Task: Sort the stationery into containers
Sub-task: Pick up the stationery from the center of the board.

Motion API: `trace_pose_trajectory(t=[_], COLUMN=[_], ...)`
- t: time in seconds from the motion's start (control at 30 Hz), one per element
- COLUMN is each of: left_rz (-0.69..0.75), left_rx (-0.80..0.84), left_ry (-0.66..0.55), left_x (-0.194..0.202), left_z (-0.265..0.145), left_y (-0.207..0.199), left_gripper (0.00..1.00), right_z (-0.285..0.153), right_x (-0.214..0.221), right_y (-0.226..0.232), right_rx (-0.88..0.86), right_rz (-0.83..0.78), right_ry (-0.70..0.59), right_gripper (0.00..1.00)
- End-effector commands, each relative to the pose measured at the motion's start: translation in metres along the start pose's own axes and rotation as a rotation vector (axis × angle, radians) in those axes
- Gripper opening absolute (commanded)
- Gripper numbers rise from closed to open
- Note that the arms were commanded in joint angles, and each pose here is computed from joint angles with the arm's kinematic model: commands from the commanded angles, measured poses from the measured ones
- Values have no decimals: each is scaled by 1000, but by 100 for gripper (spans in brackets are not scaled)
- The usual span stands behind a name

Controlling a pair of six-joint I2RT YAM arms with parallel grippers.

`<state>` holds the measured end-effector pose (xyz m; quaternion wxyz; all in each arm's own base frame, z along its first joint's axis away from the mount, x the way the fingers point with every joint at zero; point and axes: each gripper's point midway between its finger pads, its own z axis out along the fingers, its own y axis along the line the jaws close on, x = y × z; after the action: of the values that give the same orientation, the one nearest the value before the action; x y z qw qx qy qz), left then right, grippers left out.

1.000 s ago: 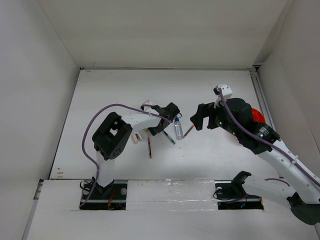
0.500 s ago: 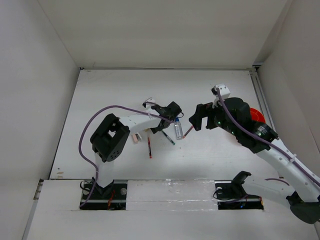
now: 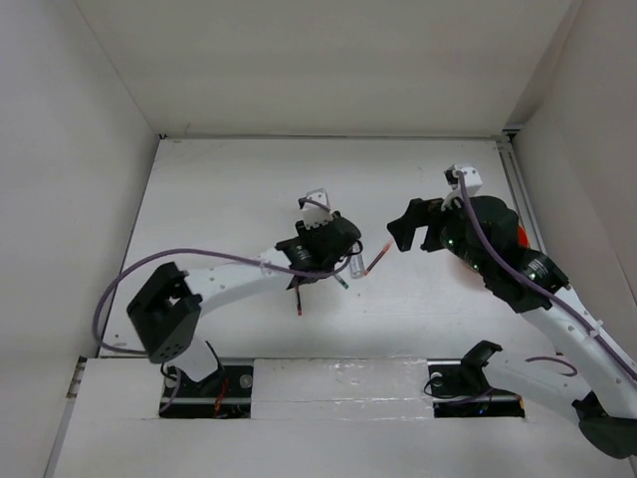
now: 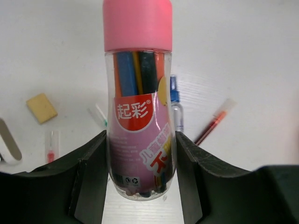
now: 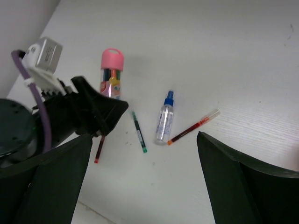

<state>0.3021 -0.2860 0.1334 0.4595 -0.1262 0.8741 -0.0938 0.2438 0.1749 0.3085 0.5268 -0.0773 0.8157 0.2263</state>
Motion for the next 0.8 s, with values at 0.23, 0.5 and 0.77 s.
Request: trace_pose_trajectory(t=[0.23,0.5,0.77], left_rz=[113,206,238], left_rx=[548,798,927], left_ry=[-223,-285,-238], left_x=[-53,-64,-60], left_z=[-70,-117,-137], left_y=[-39,-57,-78], left_gripper=[0,0,0], right_z=[-24,-1,28], right_x=[-73,-68,-61], right_y=[28,60,64], right_rx=[-157,-337,-344], right_rz=[110,132,184], right_ry=[-237,-214,-174], right_gripper=[100,100,100])
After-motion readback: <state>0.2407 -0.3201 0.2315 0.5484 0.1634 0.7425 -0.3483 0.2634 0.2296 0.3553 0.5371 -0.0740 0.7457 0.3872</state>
